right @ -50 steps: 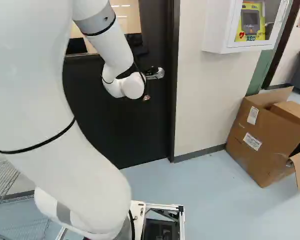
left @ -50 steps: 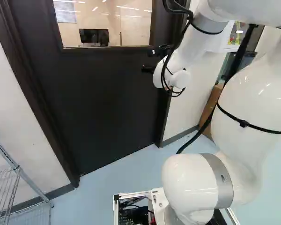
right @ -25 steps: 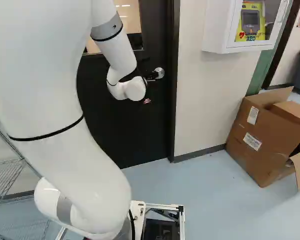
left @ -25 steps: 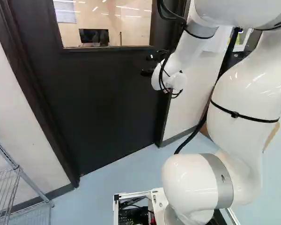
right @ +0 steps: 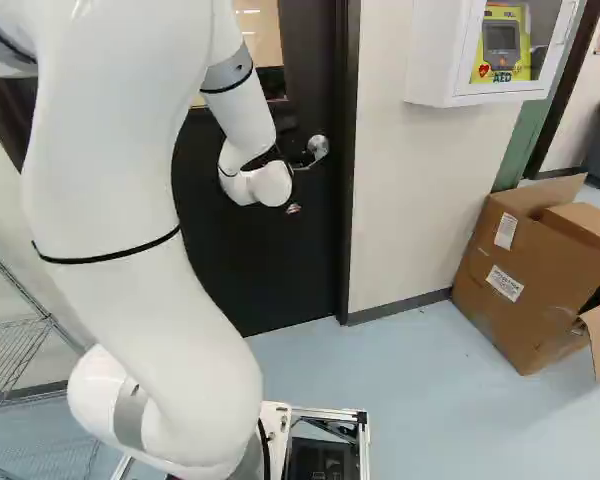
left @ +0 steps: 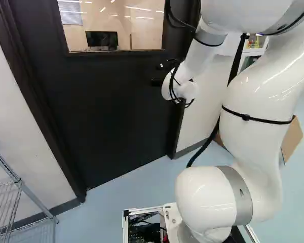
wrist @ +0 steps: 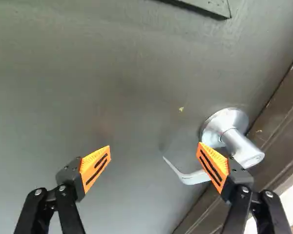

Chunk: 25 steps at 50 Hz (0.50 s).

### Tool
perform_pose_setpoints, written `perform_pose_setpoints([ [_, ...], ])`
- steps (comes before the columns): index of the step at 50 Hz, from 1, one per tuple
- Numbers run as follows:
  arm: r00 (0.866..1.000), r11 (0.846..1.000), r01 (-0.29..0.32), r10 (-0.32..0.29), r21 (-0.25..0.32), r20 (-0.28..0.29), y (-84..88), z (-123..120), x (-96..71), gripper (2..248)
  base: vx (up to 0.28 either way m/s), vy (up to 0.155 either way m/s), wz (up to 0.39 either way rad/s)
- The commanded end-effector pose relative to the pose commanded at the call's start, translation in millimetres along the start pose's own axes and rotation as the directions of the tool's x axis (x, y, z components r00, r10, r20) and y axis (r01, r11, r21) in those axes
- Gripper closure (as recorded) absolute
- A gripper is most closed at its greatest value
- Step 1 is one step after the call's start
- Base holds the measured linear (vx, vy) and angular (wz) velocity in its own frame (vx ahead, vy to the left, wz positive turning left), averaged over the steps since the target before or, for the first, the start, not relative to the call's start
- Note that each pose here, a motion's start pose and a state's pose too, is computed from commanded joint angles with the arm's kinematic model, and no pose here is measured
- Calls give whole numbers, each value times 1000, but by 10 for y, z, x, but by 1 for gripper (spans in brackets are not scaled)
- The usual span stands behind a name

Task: Open the door and move inside

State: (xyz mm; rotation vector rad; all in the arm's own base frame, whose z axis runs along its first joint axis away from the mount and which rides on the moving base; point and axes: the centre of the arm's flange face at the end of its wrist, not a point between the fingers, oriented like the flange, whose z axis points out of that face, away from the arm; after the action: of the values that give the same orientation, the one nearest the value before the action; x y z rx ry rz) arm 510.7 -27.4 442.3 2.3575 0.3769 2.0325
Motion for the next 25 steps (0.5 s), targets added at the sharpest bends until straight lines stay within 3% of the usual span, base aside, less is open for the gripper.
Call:
perform_pose_setpoints([
  [25,999,1000,-13,13,10,51,-39,62,-264,3,0,0,0],
])
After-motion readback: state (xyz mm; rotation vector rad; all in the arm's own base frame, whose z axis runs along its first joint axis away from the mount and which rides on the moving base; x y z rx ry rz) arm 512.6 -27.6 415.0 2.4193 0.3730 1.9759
